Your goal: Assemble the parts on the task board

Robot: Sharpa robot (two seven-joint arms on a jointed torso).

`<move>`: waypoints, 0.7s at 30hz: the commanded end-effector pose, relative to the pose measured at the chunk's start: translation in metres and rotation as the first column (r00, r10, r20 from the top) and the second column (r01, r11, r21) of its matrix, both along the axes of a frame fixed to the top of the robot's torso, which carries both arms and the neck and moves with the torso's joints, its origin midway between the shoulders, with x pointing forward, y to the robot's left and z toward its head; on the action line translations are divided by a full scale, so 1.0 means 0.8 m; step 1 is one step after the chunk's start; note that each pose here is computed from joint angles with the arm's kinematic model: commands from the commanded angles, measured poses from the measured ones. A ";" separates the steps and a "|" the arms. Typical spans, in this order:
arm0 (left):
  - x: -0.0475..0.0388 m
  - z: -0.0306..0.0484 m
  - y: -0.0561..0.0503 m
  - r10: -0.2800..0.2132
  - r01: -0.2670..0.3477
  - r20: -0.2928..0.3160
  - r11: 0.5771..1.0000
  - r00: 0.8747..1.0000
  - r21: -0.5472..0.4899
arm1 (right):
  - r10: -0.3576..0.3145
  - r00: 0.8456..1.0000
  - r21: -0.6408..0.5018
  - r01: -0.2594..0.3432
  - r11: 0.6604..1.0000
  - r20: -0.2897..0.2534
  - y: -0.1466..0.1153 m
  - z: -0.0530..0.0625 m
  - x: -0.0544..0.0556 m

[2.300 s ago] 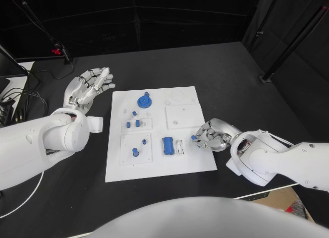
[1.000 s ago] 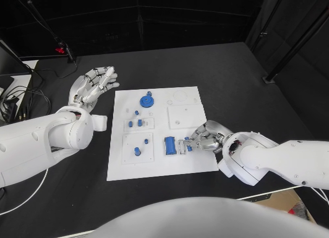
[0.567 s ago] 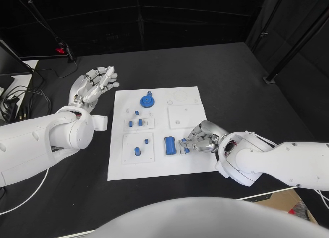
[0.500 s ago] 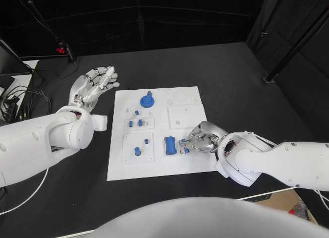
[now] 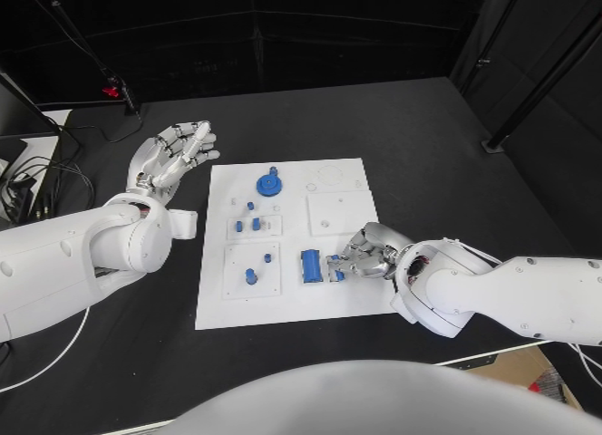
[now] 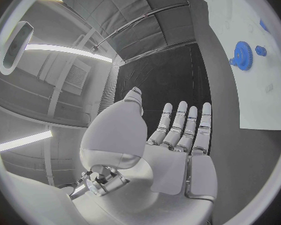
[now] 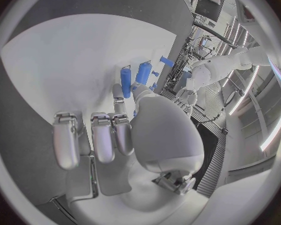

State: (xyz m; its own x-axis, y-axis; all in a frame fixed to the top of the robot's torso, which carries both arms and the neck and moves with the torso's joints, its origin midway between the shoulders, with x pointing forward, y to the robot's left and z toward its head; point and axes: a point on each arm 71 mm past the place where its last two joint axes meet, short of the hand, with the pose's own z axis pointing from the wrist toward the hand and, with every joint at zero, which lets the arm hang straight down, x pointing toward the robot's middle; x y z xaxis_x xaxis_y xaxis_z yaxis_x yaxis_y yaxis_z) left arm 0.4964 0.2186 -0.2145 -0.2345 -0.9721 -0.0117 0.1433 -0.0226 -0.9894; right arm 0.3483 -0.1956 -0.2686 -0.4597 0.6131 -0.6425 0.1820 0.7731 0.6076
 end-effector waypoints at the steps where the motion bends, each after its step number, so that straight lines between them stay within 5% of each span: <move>1: -0.002 0.0115 -0.002 -0.010 0.014 0.114 0.999 0.993 -0.033 | 0.020 0.999 -0.010 -0.021 1.000 -0.031 0.004 -0.003 -0.002; 21: -0.002 0.0112 -0.001 -0.009 0.013 0.111 0.999 0.994 -0.032 | 0.048 0.999 -0.027 -0.048 0.998 -0.002 0.008 -0.003 0.001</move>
State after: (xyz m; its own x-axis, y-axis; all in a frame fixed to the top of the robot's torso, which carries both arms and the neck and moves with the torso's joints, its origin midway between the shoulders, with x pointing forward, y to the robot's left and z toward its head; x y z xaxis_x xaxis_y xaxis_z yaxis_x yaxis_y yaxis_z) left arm 0.4965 0.2188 -0.2145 -0.2346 -0.9720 -0.0116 0.1433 -0.0228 -0.9894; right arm 0.3495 -0.1922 -0.2719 -0.4854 0.5895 -0.6457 0.1731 0.7887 0.5899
